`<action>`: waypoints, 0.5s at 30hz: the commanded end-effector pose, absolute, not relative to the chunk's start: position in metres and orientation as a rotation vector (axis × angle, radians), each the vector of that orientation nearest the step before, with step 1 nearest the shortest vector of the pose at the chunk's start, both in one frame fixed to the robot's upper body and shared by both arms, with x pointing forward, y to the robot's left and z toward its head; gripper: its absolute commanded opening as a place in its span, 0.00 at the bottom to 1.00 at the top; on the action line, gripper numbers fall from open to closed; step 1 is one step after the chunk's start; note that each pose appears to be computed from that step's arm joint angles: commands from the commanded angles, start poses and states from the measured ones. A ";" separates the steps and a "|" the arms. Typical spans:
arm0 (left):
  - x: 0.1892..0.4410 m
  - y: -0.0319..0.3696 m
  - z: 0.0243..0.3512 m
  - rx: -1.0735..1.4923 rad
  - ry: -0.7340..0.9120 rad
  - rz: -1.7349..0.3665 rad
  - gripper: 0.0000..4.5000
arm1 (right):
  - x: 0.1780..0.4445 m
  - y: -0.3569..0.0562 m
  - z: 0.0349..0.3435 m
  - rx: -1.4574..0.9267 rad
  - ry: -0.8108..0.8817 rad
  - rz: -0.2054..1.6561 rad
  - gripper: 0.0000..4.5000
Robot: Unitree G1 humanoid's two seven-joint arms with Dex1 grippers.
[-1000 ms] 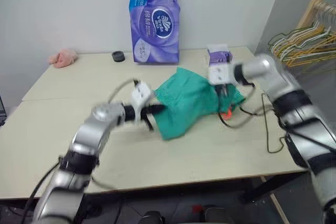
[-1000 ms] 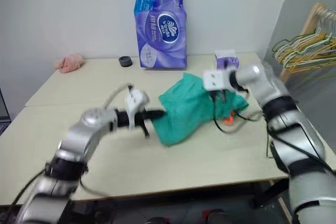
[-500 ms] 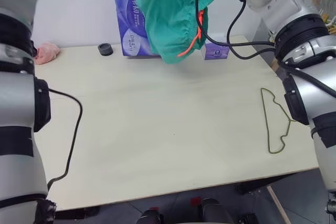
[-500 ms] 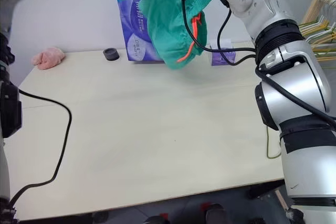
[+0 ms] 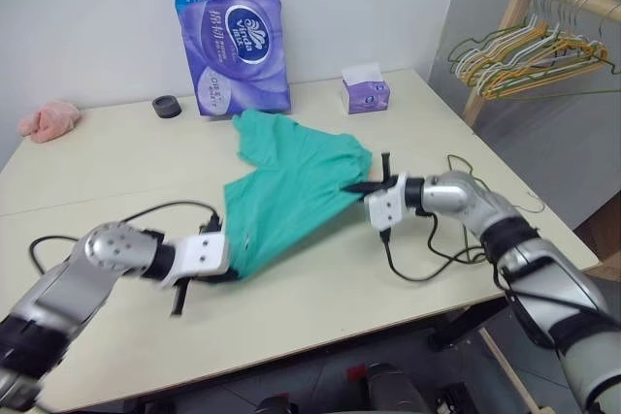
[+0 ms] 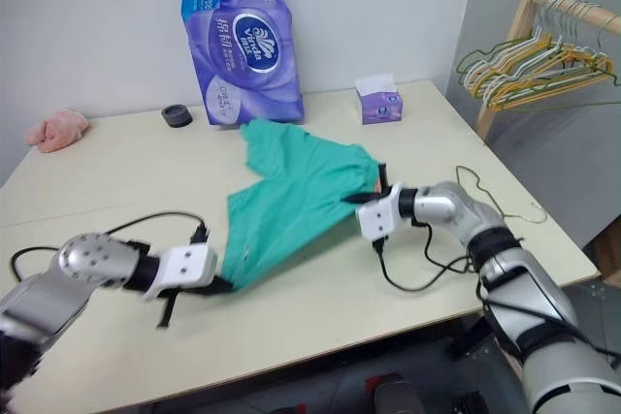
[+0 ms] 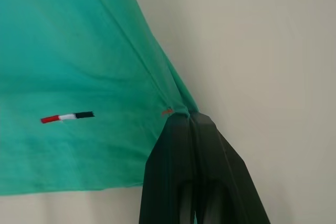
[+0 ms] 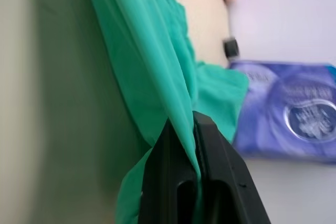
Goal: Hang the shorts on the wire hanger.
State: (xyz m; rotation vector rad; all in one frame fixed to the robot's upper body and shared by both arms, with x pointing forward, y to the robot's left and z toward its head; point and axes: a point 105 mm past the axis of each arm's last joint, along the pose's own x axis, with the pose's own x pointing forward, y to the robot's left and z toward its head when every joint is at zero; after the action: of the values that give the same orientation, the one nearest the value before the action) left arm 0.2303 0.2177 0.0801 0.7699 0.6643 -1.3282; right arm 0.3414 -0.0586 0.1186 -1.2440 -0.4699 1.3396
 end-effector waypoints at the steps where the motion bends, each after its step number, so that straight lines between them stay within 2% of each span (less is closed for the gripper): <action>1: 0.207 0.218 0.077 0.691 0.776 -1.389 0.00 | 0.310 -0.071 0.129 -1.199 -0.393 1.521 0.00; 3: 0.194 0.213 0.076 0.660 0.802 -1.445 0.00 | 0.292 -0.079 0.121 -1.175 -0.297 1.597 0.00; 6: 0.186 0.210 0.073 0.654 0.814 -1.484 0.00 | 0.280 -0.085 0.116 -1.147 -0.196 1.618 0.00; 11: 0.188 0.207 0.071 0.649 0.803 -1.481 0.00 | 0.272 -0.097 0.103 -1.139 -0.045 1.623 0.00; 15: 0.185 0.200 0.069 0.623 0.793 -1.496 0.00 | 0.272 -0.101 0.098 -1.144 -0.001 1.603 0.00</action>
State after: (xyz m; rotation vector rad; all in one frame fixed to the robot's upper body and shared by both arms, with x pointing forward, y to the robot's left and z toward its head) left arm 0.1863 0.2015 0.0672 0.6102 0.7920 -1.4890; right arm 0.2630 -0.0931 0.0849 -1.1010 0.0091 1.6666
